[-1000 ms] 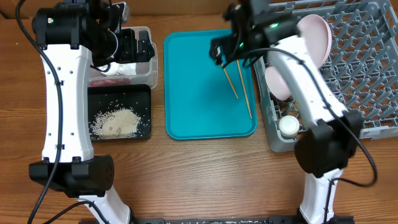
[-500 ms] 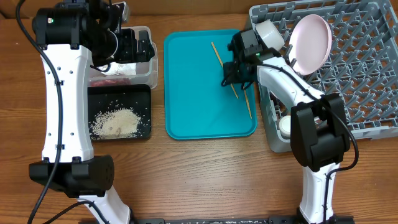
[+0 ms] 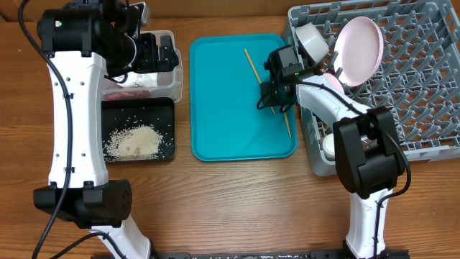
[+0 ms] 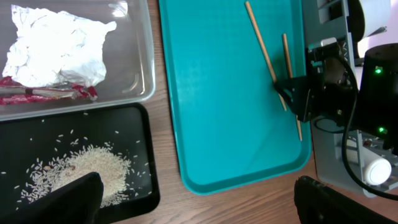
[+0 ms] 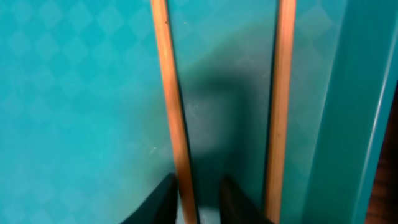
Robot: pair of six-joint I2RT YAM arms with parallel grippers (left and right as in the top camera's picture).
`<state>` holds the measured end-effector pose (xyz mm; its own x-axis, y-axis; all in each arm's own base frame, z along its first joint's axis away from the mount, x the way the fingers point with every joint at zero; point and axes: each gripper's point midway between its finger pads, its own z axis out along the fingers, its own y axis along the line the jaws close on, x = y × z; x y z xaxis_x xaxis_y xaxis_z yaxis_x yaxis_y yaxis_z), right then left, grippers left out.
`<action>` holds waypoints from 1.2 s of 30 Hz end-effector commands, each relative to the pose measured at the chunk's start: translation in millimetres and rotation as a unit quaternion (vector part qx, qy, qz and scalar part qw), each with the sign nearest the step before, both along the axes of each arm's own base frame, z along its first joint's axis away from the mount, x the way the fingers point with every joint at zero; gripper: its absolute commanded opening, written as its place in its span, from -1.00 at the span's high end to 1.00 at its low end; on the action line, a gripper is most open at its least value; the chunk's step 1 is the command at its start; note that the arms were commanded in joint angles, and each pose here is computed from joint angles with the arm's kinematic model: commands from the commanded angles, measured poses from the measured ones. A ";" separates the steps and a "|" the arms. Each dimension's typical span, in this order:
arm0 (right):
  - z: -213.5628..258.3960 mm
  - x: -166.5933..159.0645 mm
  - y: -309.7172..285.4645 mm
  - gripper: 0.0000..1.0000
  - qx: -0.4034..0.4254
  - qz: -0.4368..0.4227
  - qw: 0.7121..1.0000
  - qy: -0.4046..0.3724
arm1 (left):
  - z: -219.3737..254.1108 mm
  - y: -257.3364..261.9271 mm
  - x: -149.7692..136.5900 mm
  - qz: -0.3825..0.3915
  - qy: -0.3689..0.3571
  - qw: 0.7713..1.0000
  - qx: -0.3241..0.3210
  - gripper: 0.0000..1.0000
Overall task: Sort waste into correct bins and load items into the dishwasher
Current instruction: 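Reach the right gripper to the chopsticks and grasp one, then carry the chopstick to the rack and insert it upright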
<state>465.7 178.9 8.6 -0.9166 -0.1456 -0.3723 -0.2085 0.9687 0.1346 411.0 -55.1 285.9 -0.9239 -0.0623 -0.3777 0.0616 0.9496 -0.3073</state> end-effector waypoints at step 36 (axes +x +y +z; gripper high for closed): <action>275.6 -69.2 -98.1 0.92 -0.025 -0.088 0.994 -0.063 | 0.6 -1.1 -1.2 0.000 -0.001 1.000 0.002 -1.00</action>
